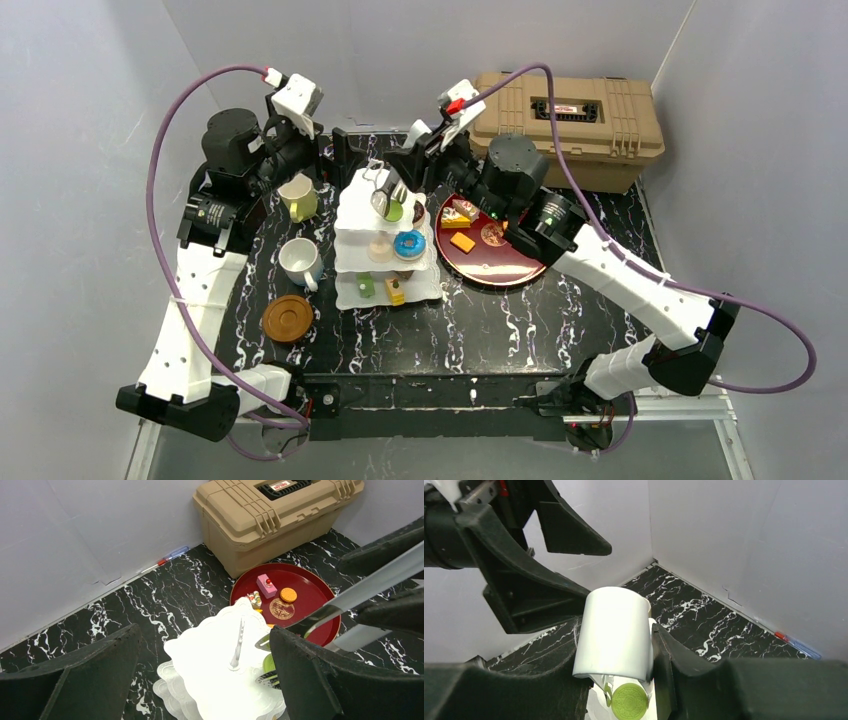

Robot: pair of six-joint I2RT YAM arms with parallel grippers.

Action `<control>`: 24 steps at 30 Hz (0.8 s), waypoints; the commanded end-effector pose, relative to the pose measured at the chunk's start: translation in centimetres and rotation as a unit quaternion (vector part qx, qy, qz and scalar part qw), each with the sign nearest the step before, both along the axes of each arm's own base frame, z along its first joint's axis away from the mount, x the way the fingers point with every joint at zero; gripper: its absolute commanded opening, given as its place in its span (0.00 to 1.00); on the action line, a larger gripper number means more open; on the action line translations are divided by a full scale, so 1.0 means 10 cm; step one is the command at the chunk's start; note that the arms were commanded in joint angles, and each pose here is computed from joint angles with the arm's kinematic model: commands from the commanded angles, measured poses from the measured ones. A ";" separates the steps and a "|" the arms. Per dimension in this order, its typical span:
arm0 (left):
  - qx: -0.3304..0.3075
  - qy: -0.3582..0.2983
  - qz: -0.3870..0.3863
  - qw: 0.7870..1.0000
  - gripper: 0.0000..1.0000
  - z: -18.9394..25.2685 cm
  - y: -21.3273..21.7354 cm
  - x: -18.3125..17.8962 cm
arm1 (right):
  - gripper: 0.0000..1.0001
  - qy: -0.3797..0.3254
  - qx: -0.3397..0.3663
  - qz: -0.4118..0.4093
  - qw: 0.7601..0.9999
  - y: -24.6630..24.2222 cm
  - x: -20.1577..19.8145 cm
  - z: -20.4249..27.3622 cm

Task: Serve the afternoon tea
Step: Pick up the desert from the tray, then place the desert on the desert table.

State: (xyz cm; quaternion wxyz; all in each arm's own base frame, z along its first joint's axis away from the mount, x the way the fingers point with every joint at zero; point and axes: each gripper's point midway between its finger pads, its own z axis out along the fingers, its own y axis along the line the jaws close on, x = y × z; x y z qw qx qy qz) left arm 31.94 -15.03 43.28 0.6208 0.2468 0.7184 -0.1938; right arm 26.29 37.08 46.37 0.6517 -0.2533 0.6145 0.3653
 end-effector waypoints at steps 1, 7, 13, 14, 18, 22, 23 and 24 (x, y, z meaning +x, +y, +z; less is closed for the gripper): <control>0.000 -0.018 0.009 1.000 0.98 0.09 0.05 -0.06 | 0.22 -0.046 0.050 -0.010 0.998 -0.03 -0.10 0.51; -0.001 -0.019 0.008 1.000 0.98 0.09 0.05 -0.06 | 0.22 -0.045 0.058 0.003 0.997 0.15 -0.18 0.43; -0.002 -0.023 0.009 1.000 0.98 0.13 0.05 -0.08 | 0.22 -0.047 0.049 -0.011 0.998 0.23 -0.12 0.32; -0.003 -0.022 0.009 1.000 0.98 0.13 0.05 -0.08 | 0.22 -0.051 0.048 -0.018 0.997 0.21 -0.10 0.31; -0.003 -0.024 0.010 1.000 0.98 0.13 0.06 -0.08 | 0.22 -0.060 0.050 -0.043 0.996 0.11 -0.06 0.30; -0.006 -0.024 0.008 1.000 0.98 0.14 0.05 -0.09 | 0.24 -0.063 0.047 -0.052 0.996 0.05 -0.05 0.28; -0.006 -0.024 0.007 1.000 0.98 0.14 0.05 -0.09 | 0.24 -0.062 0.044 -0.056 0.996 0.04 -0.04 0.27; -0.007 -0.024 0.007 1.000 0.98 0.14 0.04 -0.09 | 0.26 -0.062 0.044 -0.059 0.995 0.03 -0.04 0.27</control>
